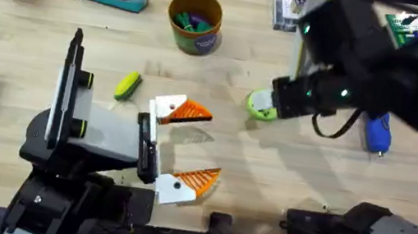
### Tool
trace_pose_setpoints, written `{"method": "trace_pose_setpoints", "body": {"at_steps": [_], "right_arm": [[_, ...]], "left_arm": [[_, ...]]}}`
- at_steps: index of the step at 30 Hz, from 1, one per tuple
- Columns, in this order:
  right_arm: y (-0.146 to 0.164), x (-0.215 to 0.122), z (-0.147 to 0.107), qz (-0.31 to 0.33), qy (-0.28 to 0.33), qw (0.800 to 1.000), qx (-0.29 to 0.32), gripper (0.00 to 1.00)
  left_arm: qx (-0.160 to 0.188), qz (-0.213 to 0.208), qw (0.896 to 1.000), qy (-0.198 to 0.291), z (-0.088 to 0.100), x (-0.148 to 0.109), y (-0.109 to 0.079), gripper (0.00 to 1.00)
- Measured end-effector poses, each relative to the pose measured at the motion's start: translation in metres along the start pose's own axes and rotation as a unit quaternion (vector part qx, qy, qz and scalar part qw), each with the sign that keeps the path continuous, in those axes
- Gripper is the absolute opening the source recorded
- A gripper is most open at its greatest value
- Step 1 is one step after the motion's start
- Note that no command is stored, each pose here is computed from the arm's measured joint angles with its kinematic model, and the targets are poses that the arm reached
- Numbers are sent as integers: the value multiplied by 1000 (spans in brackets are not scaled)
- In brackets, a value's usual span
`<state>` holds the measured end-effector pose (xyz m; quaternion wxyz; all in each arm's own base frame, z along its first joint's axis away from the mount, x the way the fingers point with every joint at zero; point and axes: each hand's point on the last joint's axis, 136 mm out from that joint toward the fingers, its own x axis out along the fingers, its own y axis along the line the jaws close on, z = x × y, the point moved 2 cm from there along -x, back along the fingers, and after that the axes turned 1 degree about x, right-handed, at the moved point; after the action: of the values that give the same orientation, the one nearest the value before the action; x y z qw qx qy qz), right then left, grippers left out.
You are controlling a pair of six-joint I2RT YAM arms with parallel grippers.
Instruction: Pick up the gripper from the table and insert it into the empty holder that is missing its gripper. Then pick up a screw, insert it into the mounting hole, and use the screwdriver to tighten it. Finally, clean up the table by picking up the vegetable and placing it into the bucket.
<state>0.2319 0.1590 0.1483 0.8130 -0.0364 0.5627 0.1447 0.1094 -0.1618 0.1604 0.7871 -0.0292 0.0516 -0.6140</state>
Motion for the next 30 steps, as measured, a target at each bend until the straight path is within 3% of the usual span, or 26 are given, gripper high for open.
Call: {"method": "trace_pose_setpoints", "body": {"at_steps": [7,24,30], "right_arm": [[-10,27,-29,-12,33,999,6,489],[-11,52,-33,-20,57,998,-12,489],[-7,54,-23,-12,35,999,-17,489]], "left_arm": [[0,-1,1000,0,0,0,0,990],[0,-1,1000,0,0,0,0,990],[0,-1,1000,0,0,0,0,990]]}}
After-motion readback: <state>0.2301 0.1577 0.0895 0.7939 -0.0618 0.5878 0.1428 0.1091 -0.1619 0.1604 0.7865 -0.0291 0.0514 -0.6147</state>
